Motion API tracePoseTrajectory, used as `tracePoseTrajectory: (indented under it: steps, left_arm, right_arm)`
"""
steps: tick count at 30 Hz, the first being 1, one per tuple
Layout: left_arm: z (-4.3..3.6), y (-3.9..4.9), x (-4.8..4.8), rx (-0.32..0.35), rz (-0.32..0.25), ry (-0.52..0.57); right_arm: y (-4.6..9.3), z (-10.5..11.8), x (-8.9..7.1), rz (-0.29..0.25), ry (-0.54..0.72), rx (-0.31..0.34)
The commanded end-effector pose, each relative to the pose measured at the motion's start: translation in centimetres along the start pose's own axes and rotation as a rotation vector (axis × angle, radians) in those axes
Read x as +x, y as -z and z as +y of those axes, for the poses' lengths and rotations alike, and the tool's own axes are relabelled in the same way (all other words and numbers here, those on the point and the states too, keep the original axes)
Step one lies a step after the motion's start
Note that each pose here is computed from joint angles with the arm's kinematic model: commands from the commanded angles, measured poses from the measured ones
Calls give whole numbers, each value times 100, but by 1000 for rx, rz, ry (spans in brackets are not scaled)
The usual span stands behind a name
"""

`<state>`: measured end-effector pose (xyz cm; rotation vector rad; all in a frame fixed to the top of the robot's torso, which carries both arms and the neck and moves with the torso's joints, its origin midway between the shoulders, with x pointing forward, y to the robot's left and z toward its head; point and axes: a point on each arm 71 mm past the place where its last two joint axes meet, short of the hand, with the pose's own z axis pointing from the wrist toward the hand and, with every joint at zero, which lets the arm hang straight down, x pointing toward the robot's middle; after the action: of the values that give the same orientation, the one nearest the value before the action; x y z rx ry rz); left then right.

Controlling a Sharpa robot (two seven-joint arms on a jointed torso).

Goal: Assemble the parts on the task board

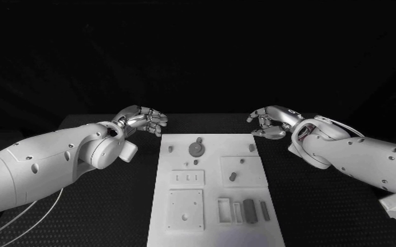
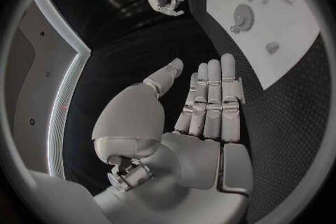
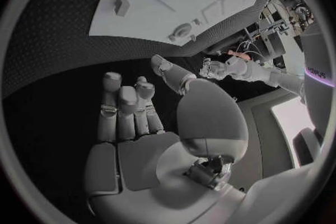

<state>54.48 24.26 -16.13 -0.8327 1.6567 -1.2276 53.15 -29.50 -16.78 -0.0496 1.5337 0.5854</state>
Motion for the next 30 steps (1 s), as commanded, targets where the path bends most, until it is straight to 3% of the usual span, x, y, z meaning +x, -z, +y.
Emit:
tracePoseTrajectory:
  steps: [1, 7, 16, 30]
  left_arm:
    - [-31, -9, 26, 34, 34, 3]
    - [-25, -23, 33, 31, 35, 3]
    - [3, -27, 49, 24, 42, 5]
    - [8, -24, 57, 20, 48, 7]
  right_arm:
    - [29, -59, 37, 33, -15, -26]
    - [47, -151, 161, 65, 28, -18]
    - [86, -241, 506, 128, 46, 0]
    - [94, -270, 709, 140, 35, 14]
